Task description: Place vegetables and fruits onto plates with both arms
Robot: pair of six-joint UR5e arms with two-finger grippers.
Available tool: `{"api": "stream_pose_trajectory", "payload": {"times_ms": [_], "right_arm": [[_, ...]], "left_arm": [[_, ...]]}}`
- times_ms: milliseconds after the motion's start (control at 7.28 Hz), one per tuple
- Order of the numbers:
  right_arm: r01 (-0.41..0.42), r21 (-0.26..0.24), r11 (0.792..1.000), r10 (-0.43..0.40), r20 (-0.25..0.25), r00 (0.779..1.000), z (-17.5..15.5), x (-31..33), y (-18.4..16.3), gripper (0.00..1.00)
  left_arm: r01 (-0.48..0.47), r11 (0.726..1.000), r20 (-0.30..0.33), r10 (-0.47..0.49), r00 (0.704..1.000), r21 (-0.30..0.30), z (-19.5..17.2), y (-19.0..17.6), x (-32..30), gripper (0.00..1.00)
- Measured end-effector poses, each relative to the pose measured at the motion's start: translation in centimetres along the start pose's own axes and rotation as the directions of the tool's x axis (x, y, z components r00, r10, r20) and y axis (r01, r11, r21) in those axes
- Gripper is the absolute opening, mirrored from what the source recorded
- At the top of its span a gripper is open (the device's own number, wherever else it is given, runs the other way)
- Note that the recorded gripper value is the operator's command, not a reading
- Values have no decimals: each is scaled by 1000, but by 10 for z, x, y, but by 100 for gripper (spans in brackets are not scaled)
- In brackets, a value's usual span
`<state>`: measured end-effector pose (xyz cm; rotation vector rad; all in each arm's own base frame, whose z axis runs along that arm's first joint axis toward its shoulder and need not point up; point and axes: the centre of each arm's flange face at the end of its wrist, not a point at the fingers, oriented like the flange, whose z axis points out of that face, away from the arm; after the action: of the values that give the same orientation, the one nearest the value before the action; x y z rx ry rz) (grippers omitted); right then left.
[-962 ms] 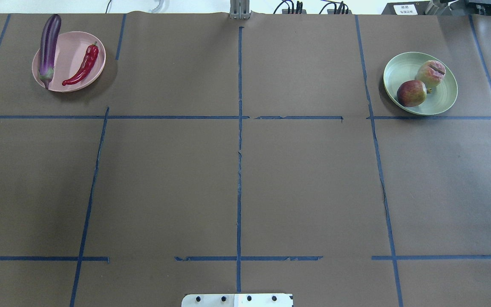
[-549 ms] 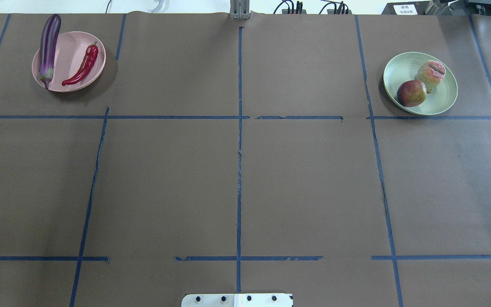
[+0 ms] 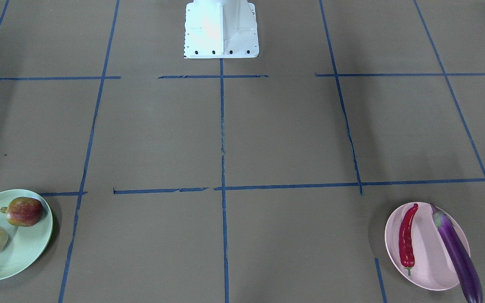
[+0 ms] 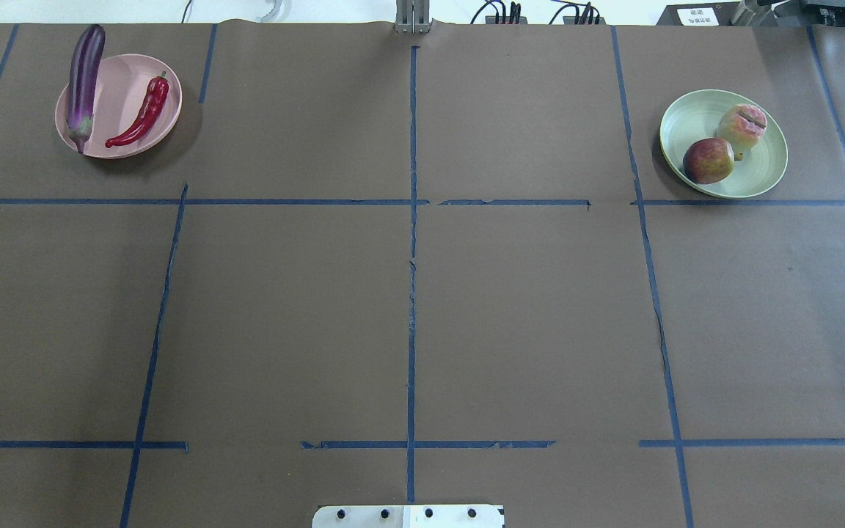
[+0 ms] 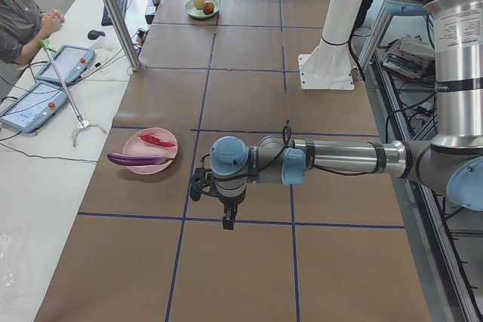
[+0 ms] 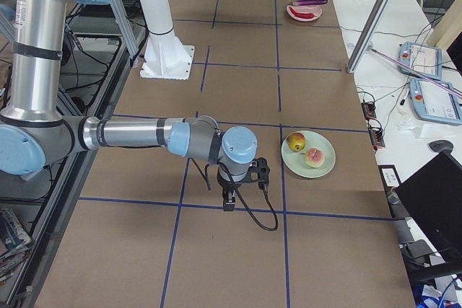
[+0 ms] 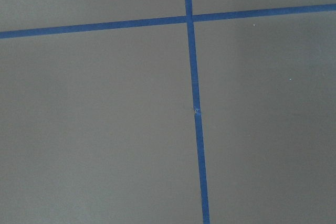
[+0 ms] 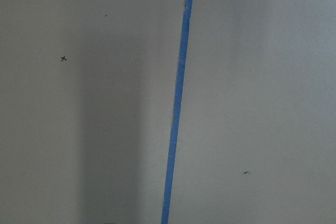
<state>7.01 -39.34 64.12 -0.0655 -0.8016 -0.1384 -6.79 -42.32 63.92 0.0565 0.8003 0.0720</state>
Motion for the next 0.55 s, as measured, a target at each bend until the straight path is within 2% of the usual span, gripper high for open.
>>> {"api": "stream_pose_trajectory", "payload": {"times_ms": [275, 549], "right_arm": [[12, -5, 1000, -12, 1, 1000, 4, 3, 6, 100], [12, -6, 1000, -12, 2, 1000, 4, 3, 7, 100]], "left_arm": [[-1, 1000, 2, 1, 1000, 3, 1, -14, -3, 100], [-6, 1000, 32, 6, 999, 3, 2, -15, -8, 100]]}}
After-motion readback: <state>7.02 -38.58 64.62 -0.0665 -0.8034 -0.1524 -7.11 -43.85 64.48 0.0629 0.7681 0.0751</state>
